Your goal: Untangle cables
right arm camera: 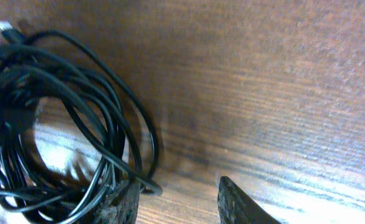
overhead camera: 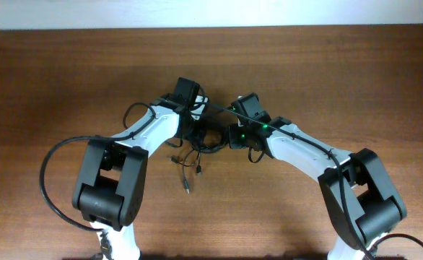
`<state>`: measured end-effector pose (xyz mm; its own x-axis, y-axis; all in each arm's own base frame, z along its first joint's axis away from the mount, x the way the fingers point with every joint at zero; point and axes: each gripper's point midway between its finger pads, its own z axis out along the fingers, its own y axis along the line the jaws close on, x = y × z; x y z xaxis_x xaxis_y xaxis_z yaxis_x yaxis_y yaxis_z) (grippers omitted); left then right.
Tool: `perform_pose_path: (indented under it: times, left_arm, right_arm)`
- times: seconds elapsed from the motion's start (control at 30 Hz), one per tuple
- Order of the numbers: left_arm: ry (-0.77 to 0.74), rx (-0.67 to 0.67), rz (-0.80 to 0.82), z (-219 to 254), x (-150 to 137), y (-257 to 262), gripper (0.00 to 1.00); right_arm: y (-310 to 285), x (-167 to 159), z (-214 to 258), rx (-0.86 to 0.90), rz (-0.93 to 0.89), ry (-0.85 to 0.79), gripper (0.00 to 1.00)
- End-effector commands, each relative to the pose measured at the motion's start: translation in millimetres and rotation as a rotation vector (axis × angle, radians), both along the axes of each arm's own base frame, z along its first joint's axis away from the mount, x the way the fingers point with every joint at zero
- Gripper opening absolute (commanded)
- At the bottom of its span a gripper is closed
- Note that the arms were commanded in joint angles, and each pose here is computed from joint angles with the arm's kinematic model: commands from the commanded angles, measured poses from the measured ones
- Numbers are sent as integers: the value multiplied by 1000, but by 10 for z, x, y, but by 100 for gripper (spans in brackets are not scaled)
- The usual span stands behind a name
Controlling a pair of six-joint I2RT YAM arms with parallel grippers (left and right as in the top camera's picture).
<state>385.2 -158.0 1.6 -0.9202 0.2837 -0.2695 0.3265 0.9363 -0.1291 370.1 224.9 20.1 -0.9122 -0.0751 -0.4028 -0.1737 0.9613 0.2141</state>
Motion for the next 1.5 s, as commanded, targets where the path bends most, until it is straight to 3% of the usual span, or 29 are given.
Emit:
perform_pose_path:
  times: [0.0,0.37,0.8,1.07,1.47]
  left_arm:
    - [35,22,2,-139,-52,37,21]
    - [35,22,2,-139,-52,37,21]
    - [35,22,2,-139,-52,37,21]
    - [35,22,2,-139,-52,37,21]
    - [34,21,2,-139,-51,37,21]
  right_arm:
    - [2,152,-22,-10,-8,-43,41]
    - [-147,279,-118,-106,-38,-98,42]
    - [-55,293,21,-52,-19,-117,43]
    - [-12,372,74,-135,182,-212,43]
    - [-4,387,91,-143,202,-227,42]
